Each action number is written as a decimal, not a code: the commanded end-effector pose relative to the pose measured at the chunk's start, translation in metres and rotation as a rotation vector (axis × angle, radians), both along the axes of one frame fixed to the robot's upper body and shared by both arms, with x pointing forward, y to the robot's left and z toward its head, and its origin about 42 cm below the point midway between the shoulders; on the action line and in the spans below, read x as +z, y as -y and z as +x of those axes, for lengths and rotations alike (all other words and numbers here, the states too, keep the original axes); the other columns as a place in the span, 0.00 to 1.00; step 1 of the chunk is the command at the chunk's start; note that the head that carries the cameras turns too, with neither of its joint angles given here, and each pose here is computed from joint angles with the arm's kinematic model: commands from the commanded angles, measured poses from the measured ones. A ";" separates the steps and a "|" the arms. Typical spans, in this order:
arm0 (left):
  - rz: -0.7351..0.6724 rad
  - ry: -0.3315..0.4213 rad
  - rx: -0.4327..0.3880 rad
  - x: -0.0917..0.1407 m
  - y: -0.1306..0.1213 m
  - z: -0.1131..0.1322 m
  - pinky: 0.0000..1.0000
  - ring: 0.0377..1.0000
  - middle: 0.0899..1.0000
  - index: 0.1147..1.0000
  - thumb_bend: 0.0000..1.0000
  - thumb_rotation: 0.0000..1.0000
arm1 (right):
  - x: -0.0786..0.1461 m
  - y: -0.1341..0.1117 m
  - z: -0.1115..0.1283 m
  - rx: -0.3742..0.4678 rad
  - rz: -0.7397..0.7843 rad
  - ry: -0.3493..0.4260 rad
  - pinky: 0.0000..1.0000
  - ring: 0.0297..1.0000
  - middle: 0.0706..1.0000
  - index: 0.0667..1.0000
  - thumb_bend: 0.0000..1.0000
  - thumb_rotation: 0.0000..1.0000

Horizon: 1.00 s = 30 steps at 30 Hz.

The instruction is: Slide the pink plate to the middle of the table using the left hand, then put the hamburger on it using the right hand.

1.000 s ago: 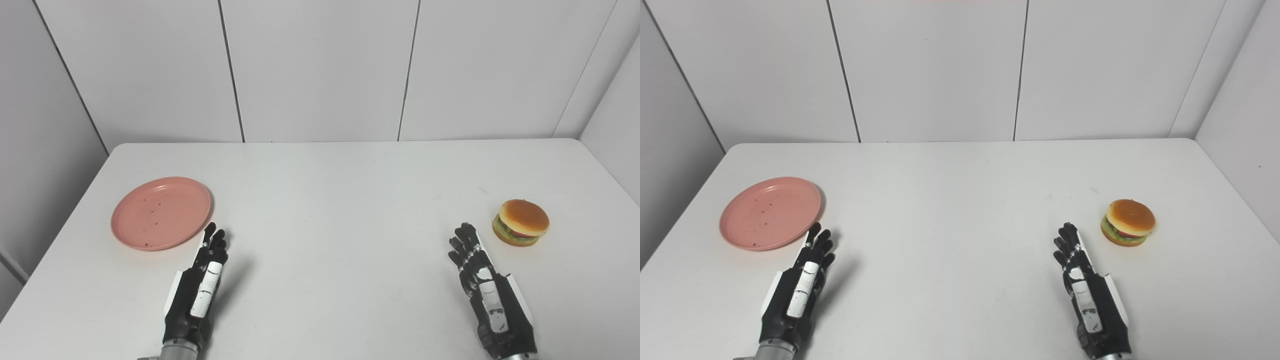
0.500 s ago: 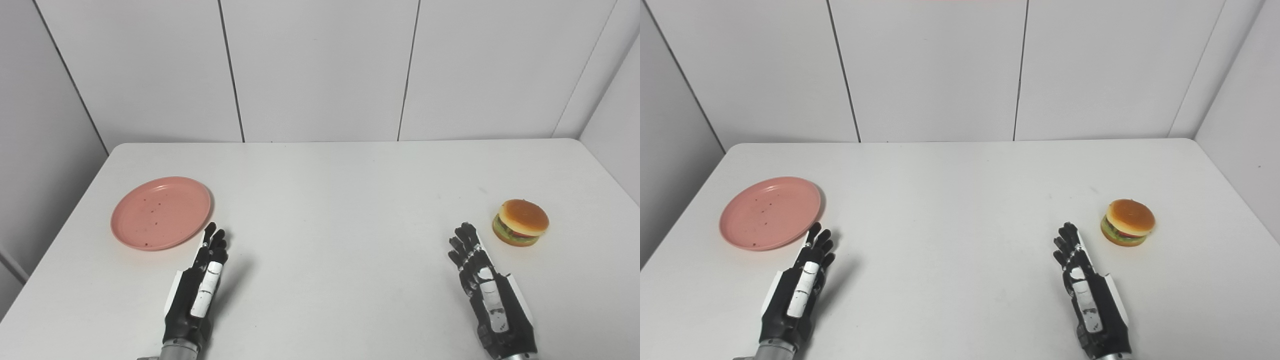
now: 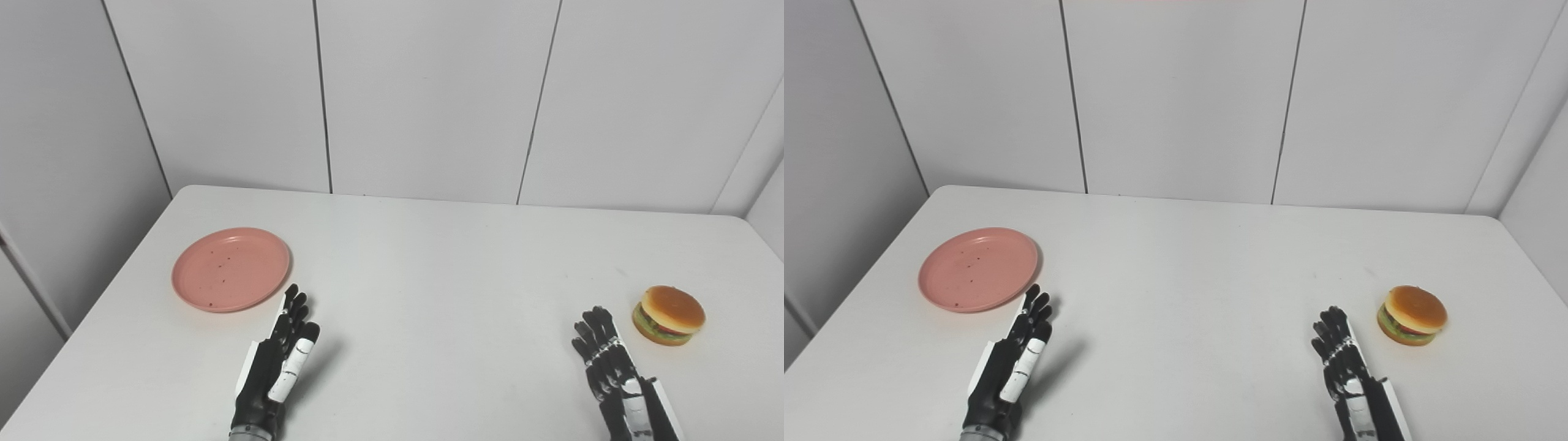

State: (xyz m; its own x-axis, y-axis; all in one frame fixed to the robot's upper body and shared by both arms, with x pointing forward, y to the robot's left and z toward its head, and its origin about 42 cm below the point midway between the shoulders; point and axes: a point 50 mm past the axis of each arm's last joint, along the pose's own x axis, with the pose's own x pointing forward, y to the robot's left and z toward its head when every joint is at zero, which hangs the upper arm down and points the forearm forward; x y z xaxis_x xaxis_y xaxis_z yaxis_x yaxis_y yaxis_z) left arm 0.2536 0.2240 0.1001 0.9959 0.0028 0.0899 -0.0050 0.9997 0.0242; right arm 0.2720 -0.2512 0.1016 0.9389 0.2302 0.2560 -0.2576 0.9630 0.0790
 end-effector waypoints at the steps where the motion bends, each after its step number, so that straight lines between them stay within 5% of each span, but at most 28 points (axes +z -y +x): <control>1: -0.021 -0.015 -0.013 -0.010 0.014 -0.002 1.00 0.99 1.00 1.00 0.78 0.80 | -0.017 0.030 0.014 -0.053 -0.031 -0.081 1.00 1.00 0.99 1.00 0.89 0.91; 30: -0.050 0.014 -0.003 -0.017 0.016 0.000 1.00 1.00 1.00 1.00 0.79 0.83 | -0.029 0.027 0.016 -0.024 -0.034 -0.088 1.00 0.99 0.99 1.00 0.90 0.93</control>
State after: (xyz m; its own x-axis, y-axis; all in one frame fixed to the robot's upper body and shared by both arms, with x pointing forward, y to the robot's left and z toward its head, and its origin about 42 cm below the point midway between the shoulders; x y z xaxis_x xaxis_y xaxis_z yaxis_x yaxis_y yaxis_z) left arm 0.2547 0.2229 0.0948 0.9873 0.0183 0.1578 -0.0234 0.9993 0.0302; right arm 0.2685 -0.2629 0.0874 0.9305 0.2459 0.2713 -0.2711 0.9607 0.0590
